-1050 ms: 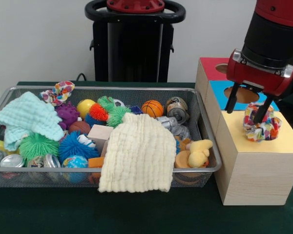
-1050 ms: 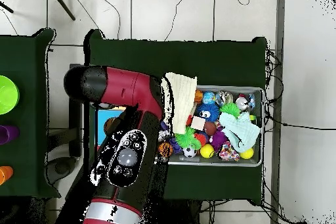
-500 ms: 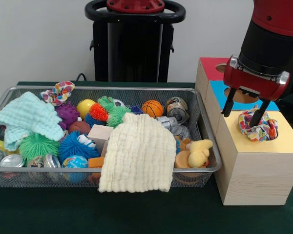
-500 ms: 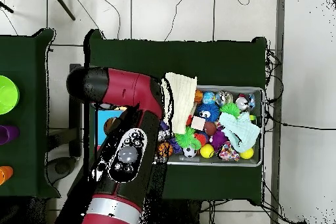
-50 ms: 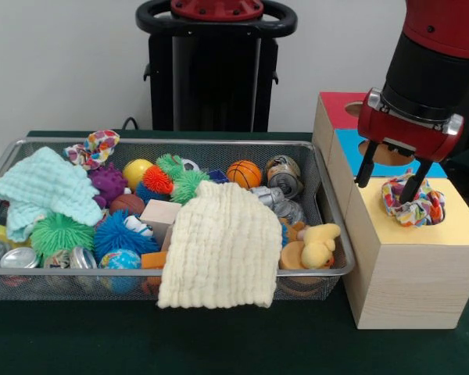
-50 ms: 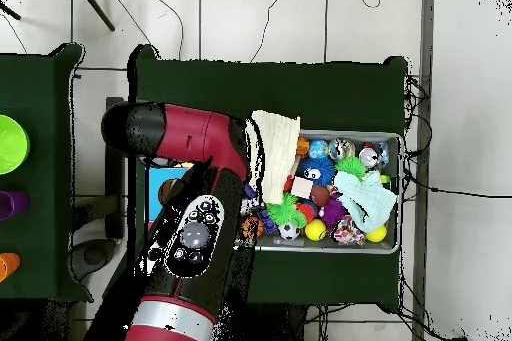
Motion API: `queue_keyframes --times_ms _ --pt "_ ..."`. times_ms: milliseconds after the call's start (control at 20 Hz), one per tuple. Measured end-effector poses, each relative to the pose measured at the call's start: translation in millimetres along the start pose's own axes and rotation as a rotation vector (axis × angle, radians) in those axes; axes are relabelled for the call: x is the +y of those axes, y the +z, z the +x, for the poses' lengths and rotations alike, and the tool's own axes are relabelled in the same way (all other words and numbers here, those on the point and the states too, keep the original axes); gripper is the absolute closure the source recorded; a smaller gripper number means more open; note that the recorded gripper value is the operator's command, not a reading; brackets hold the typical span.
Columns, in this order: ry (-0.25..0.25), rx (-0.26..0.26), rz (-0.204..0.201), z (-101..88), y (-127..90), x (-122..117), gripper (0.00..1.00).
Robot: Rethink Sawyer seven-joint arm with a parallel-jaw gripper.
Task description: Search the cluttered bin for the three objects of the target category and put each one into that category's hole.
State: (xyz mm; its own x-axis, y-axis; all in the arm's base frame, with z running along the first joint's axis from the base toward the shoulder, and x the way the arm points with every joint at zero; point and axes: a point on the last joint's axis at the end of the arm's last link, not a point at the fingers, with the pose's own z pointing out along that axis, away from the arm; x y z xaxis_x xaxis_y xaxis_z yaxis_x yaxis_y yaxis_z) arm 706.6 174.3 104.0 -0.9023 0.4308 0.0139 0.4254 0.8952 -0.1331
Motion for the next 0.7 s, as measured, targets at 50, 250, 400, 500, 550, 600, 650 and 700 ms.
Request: queue_keyframes --times_ms 50,250,400,500,550,600,650,700 --pt "0.0 0.0 0.0 0.0 0.0 0.1 0.0" --pt "-0.001 0.0 0.0 0.4 -0.1 0.5 0.0" --pt "-0.001 0.0 0.0 0.3 -0.1 0.4 0.0" --pt "-0.001 -0.001 0.0 0.1 -0.2 0.6 0.0" --pt "-0.002 -0.002 -0.001 -0.2 -0.6 0.9 0.0" --pt "-0.002 -0.002 -0.001 -0.4 -0.8 1.1 0.0" --pt "-0.002 -0.003 -0.001 -0.6 -1.2 1.3 0.0" --pt "-0.003 -0.006 -0.002 -1.5 -2.1 1.8 0.0"
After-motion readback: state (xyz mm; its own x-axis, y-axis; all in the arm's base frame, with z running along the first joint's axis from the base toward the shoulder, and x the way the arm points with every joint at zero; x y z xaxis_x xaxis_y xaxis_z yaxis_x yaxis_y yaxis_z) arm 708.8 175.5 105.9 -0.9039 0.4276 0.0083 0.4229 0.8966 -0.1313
